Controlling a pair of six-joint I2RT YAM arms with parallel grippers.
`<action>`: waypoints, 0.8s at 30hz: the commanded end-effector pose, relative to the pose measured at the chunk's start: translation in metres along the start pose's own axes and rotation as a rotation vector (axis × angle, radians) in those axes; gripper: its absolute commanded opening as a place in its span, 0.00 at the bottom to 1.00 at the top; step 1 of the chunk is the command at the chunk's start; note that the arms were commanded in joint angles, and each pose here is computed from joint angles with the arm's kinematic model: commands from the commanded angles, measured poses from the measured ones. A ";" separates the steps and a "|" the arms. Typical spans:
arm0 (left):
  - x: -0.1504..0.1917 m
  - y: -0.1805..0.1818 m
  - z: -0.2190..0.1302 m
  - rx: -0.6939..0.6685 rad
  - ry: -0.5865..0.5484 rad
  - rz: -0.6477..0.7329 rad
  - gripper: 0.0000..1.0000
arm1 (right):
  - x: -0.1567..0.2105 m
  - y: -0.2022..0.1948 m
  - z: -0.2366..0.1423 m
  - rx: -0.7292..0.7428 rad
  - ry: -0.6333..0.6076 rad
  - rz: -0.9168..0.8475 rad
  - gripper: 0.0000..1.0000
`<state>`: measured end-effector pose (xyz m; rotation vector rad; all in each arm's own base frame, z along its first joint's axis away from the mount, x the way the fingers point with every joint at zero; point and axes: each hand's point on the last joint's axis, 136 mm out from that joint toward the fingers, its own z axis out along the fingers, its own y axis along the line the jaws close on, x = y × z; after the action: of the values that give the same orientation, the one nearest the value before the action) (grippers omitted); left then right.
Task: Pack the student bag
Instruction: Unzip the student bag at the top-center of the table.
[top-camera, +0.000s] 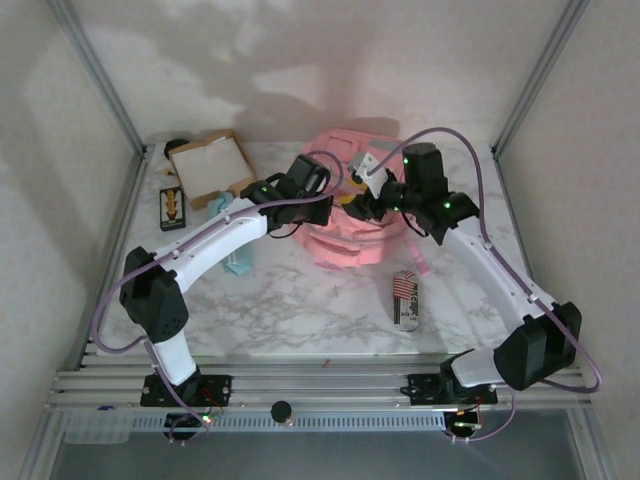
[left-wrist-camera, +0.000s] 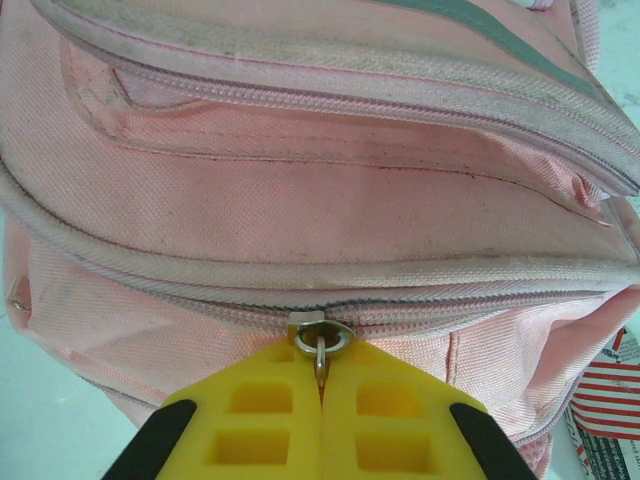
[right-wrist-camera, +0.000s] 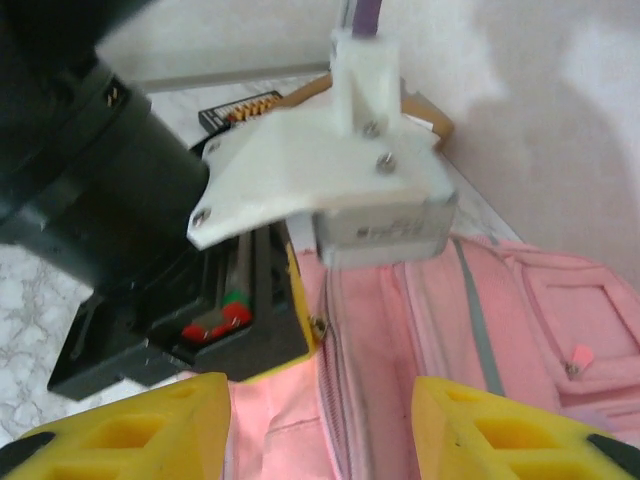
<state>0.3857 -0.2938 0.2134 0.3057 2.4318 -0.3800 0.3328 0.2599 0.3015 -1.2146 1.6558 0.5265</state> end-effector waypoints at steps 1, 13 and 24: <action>-0.027 -0.007 -0.017 0.049 -0.103 -0.002 0.00 | 0.034 -0.006 0.015 0.054 0.075 0.030 0.51; -0.025 -0.006 -0.012 0.050 -0.092 -0.008 0.00 | 0.058 -0.015 0.046 0.028 0.156 -0.026 0.41; -0.023 -0.003 -0.013 0.041 -0.089 -0.012 0.00 | 0.057 -0.041 0.056 0.130 0.167 -0.133 0.09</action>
<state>0.3876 -0.2932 0.2122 0.3014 2.4325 -0.3982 0.3770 0.2588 0.2126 -1.3067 1.7967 0.3378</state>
